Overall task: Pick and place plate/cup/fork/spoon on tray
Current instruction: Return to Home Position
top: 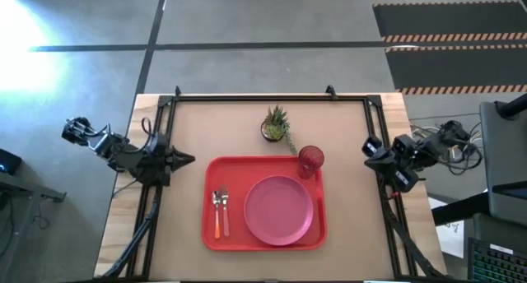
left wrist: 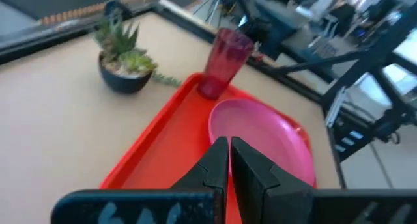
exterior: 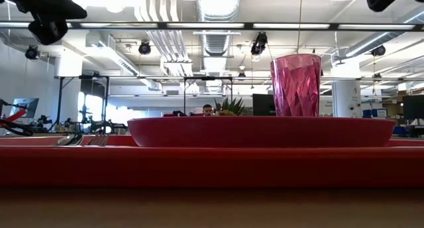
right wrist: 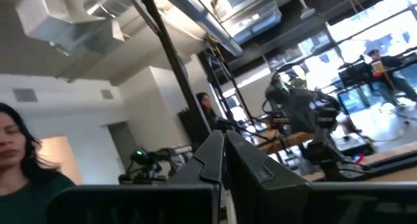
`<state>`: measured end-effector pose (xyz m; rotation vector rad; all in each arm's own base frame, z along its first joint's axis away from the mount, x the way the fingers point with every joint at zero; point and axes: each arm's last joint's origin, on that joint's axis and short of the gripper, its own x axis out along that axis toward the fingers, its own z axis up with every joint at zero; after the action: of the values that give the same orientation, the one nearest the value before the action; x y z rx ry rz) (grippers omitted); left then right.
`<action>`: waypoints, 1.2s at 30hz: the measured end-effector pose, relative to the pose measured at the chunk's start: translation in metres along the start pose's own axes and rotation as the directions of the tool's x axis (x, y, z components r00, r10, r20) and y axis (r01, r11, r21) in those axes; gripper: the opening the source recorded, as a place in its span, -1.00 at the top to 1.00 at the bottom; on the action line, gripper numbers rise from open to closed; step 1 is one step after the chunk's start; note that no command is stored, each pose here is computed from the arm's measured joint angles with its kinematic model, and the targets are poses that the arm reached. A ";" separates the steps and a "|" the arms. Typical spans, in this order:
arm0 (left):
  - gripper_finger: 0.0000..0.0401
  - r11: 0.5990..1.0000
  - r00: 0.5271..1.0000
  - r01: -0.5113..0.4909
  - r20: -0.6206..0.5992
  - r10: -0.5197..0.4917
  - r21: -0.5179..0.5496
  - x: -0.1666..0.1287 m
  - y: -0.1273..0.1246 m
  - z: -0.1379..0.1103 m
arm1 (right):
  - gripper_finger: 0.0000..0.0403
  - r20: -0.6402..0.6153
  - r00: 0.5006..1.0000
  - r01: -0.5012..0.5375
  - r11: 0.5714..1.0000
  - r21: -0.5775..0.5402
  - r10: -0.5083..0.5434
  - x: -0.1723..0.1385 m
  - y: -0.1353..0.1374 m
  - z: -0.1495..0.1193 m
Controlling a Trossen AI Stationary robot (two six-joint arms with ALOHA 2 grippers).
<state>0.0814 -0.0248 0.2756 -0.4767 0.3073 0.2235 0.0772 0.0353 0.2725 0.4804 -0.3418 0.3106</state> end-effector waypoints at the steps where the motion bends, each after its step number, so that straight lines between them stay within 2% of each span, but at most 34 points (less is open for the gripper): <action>1: 1.00 1.000 1.000 0.013 0.018 -0.013 0.009 0.002 0.000 -0.002 | 0.96 0.007 1.000 -0.007 1.000 0.009 0.007 0.000 -0.002 -0.005; 6: 1.00 0.995 0.992 0.024 0.121 -0.036 0.099 0.010 -0.002 -0.006 | 0.96 -0.003 1.000 0.001 1.000 0.019 -0.001 -0.003 -0.009 -0.025; 12: 1.00 0.988 0.991 -0.019 0.131 -0.002 0.155 0.013 -0.002 -0.008 | 0.96 -0.053 0.999 0.007 0.998 0.063 -0.004 -0.005 -0.013 -0.037; 16: 1.00 0.975 0.985 -0.098 0.162 0.066 0.198 0.020 -0.002 -0.012 | 0.96 -0.069 0.998 0.014 0.998 0.062 -0.009 -0.006 -0.016 -0.043; 18: 1.00 0.972 0.986 -0.090 0.160 0.056 0.215 0.023 -0.004 -0.013 | 0.96 -0.064 0.998 0.013 0.998 0.066 -0.008 -0.006 -0.016 -0.043; 21: 1.00 0.977 0.994 -0.014 0.107 -0.009 0.212 0.024 -0.007 -0.015 | 0.96 -0.059 0.998 0.009 0.998 0.069 -0.005 -0.006 -0.016 -0.042; 26: 1.00 0.976 0.983 0.184 0.001 -0.186 0.112 0.020 -0.009 -0.016 | 0.96 -0.047 0.999 0.004 0.997 0.072 -0.001 -0.007 -0.015 -0.040; 36: 1.00 0.917 0.916 0.398 0.047 -0.399 0.023 -0.005 0.005 -0.016 | 0.96 -0.026 1.000 -0.003 0.997 0.076 0.005 -0.009 -0.015 -0.038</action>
<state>0.0716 -0.0287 0.2614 -0.5100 0.1559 -0.1656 0.0839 0.0396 0.2317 0.5499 -0.3059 0.3343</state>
